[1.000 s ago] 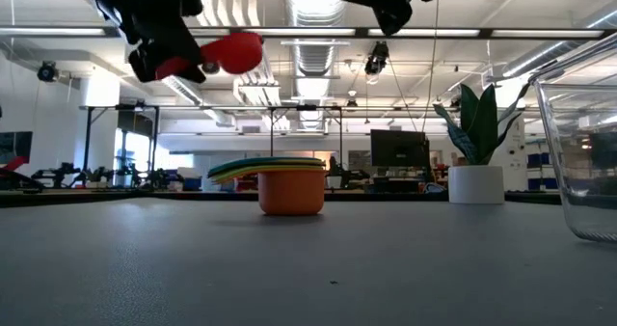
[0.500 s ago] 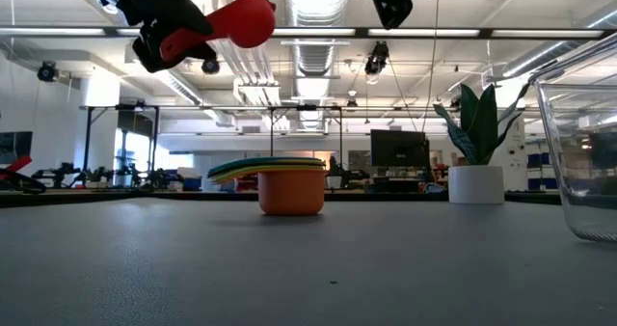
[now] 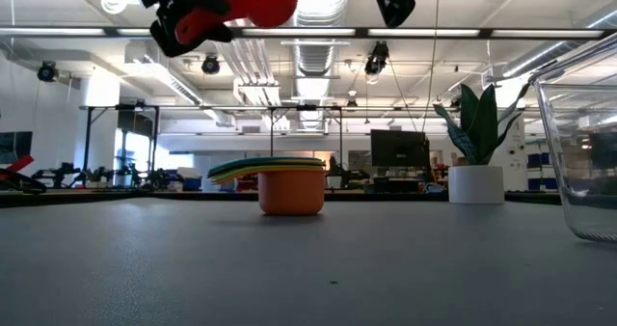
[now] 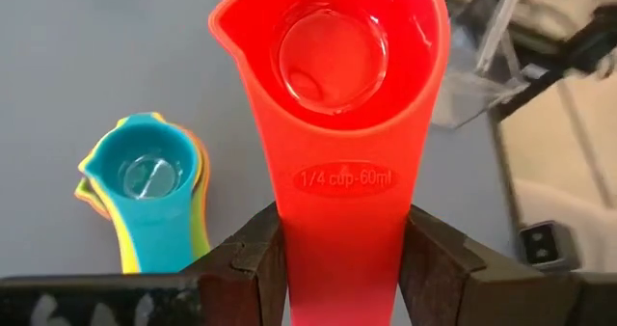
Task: Nest measuring cups in basket
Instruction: Stack the red measuring cup on top of the light blue measuring cup, then stack the blue measuring cup on top of the red measuring cup, then put the stacked measuring cups into the bin
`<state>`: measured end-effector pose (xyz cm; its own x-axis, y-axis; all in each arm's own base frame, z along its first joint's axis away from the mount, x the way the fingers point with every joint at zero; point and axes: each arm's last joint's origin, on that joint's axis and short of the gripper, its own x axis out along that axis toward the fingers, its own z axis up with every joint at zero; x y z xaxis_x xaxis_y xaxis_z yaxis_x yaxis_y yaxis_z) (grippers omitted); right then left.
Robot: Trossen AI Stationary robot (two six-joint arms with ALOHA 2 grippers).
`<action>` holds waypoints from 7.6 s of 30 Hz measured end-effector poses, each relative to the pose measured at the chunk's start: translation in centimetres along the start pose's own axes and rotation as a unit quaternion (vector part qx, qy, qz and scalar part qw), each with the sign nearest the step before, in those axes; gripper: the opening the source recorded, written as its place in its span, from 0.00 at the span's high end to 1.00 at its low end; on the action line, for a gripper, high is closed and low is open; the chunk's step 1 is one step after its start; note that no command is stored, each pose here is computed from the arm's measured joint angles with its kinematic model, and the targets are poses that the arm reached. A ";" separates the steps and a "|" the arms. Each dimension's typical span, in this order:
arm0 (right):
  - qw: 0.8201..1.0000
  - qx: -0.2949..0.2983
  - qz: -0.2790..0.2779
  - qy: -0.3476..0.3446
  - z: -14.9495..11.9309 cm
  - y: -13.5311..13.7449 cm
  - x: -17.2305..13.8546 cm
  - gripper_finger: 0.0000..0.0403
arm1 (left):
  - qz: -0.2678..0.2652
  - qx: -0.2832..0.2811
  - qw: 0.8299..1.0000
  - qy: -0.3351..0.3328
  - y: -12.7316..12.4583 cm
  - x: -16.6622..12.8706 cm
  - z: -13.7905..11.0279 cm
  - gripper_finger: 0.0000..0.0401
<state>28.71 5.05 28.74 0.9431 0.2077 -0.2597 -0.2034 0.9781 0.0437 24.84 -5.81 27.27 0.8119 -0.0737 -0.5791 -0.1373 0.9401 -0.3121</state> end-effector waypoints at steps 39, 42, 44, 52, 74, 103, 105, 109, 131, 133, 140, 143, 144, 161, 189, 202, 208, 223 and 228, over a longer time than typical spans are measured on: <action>0.991 0.058 0.002 -0.122 -5.4 0.0 -5.1 0.75 | 0.139 0.037 0.986 0.089 2.0 6.5 0.5 0.67; 0.991 0.059 0.001 -0.120 -5.5 0.0 -5.0 0.75 | 0.151 0.037 0.983 0.102 2.6 6.4 0.6 0.67; 0.991 0.061 0.001 -0.120 -5.4 0.0 -5.0 0.75 | 0.161 0.032 0.980 0.110 3.2 6.4 0.6 0.67; 0.990 0.066 -0.010 -0.126 -5.2 0.0 -5.0 0.75 | 0.147 0.003 0.978 0.144 5.1 7.5 0.5 0.67; 0.989 0.075 -0.009 -0.125 -5.2 0.0 -5.0 0.75 | 0.137 -0.065 0.972 0.182 6.4 8.0 1.7 0.47; 0.988 0.093 -0.010 -0.125 -5.2 0.0 -5.0 0.75 | 0.187 -0.091 0.943 0.260 -5.2 -0.9 -15.1 0.49; 0.987 0.100 -0.014 -0.125 -5.2 -0.1 -5.0 0.75 | 0.179 -0.103 0.941 0.269 -5.2 -0.1 -15.9 0.49; 0.987 0.102 -0.015 -0.125 -5.2 -0.1 -5.0 0.75 | 0.169 -0.113 0.937 0.285 -5.5 1.1 -16.8 0.49; 0.987 0.099 -0.018 -0.124 -5.2 -0.1 -5.0 0.75 | 0.119 -0.132 0.938 0.299 -7.8 1.4 -14.6 0.49; 0.987 0.099 -0.018 -0.124 -5.2 -0.1 -5.0 0.75 | 0.116 -0.133 0.938 0.298 -7.9 1.4 -14.5 0.49; 0.987 0.099 -0.018 -0.123 -5.2 -0.1 -5.0 0.75 | 0.120 -0.145 0.930 0.314 -7.4 1.8 -15.6 0.49; 0.987 0.100 -0.018 -0.123 -5.2 -0.1 -5.0 0.75 | 0.105 -0.150 0.929 0.322 -7.5 2.8 -16.4 0.49; 0.987 0.100 -0.018 -0.123 -5.2 -0.1 -5.0 0.75 | 0.102 -0.149 0.929 0.324 -7.6 3.2 -16.7 0.49; 0.987 0.095 -0.020 -0.125 -5.2 -0.1 -5.0 0.75 | 0.117 -0.146 0.950 0.249 -3.2 3.5 -10.9 0.99; 0.987 0.107 -0.017 -0.123 -5.2 -0.1 -5.0 0.75 | 0.098 -0.058 0.961 0.251 10.7 12.4 8.6 1.00; 0.988 0.097 -0.018 -0.121 -5.2 -0.1 -5.0 0.75 | 0.112 -0.078 0.957 0.255 12.1 12.4 8.7 0.74; 0.988 0.103 -0.019 -0.109 -5.5 -0.1 -5.0 0.75 | 0.108 -0.063 0.959 0.255 12.0 12.4 8.7 0.59; 0.986 0.139 -0.018 -0.096 -5.8 -0.1 -4.9 0.75 | 0.131 -0.014 0.968 0.215 11.4 10.0 10.2 0.55; 0.987 0.128 -0.028 -0.097 -5.8 -0.2 -4.9 0.75 | 0.141 0.009 0.981 0.129 9.6 4.5 12.4 0.55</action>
<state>22.63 3.81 24.44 0.9887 0.1264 -0.0808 -0.0989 0.9540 0.2832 34.21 7.01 30.95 0.5717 0.1107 -0.8130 -0.3242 0.9407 -0.0999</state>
